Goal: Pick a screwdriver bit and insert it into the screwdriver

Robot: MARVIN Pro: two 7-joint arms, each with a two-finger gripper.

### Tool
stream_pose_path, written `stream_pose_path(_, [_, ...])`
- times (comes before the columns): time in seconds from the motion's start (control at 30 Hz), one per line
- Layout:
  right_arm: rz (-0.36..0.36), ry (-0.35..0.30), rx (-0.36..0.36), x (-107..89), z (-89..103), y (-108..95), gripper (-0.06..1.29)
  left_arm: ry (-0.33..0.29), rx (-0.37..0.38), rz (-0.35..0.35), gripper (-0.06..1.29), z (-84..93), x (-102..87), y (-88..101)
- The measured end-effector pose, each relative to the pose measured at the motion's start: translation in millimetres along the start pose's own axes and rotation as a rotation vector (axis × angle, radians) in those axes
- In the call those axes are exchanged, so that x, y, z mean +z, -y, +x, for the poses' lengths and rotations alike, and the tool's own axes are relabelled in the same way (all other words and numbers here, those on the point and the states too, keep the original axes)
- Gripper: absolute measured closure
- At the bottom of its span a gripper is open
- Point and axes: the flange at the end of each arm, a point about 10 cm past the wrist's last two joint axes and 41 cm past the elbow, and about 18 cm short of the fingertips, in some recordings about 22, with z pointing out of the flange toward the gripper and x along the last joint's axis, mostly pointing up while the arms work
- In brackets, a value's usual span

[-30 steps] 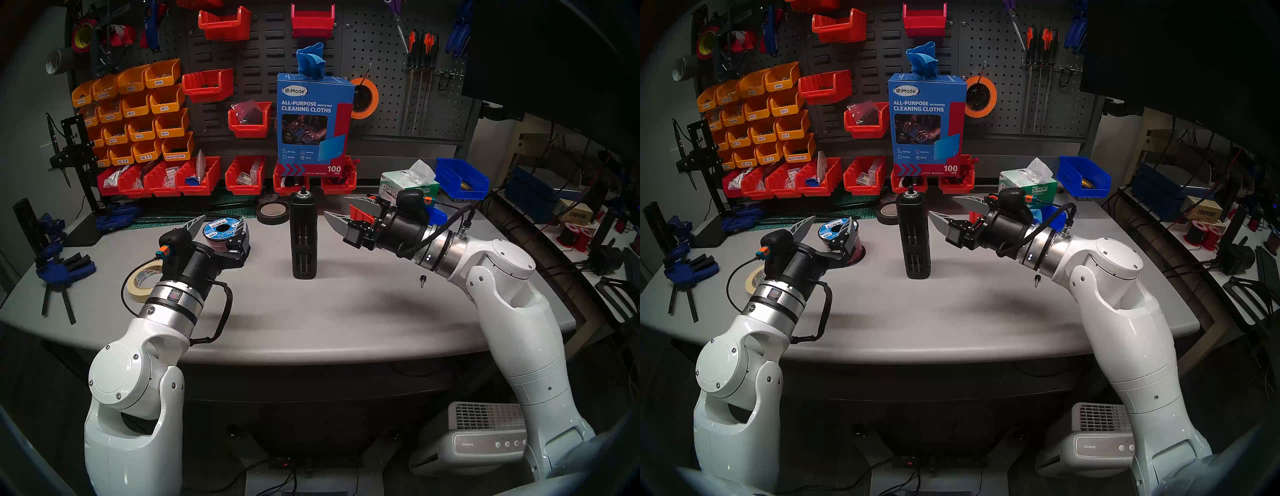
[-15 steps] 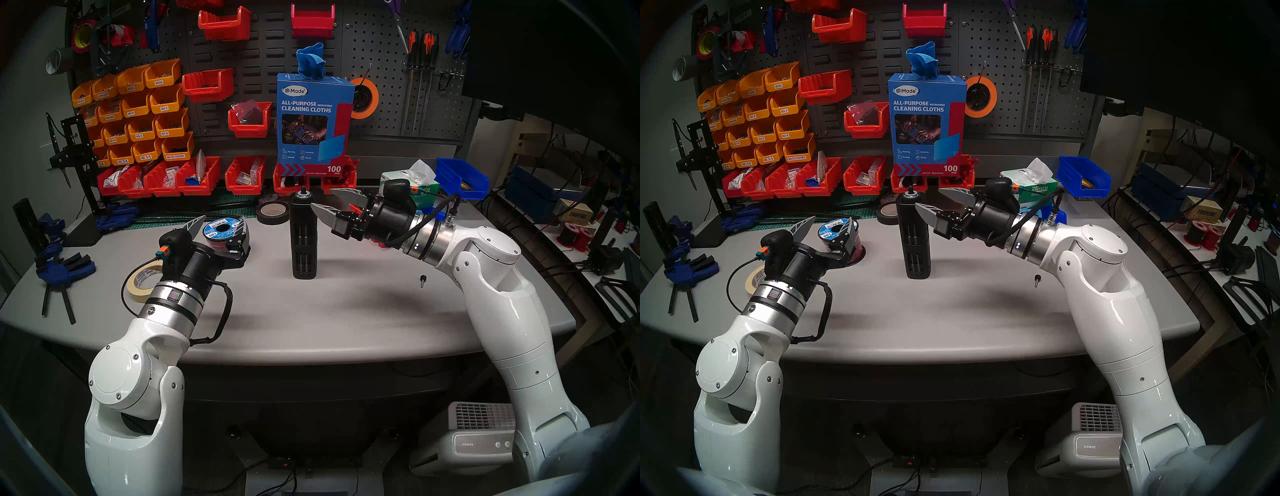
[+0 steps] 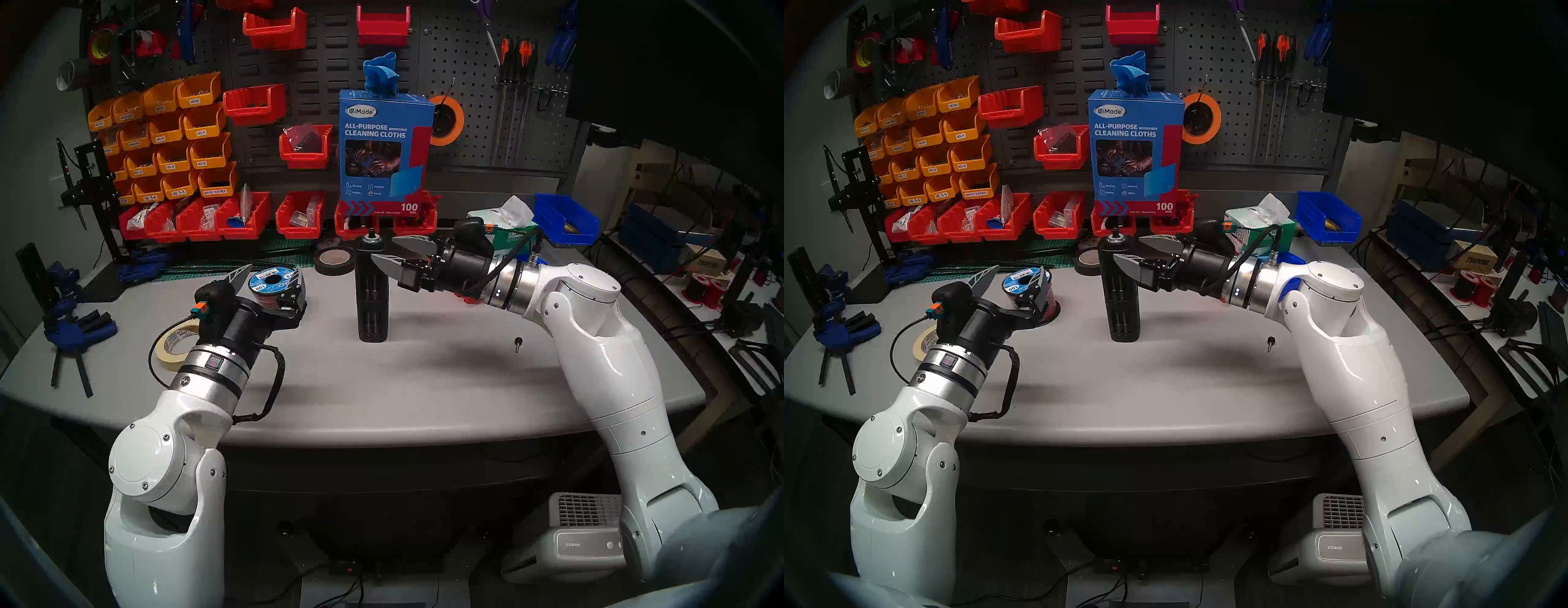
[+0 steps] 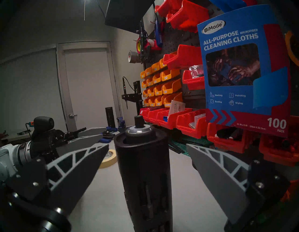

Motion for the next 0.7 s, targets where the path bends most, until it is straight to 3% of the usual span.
stream_pose_path(0.7, [0.134,0.063,0.041,26.7,8.0,-21.1,-0.03,0.0,0.0,0.001,-0.03,-0.1,-0.2,0.0])
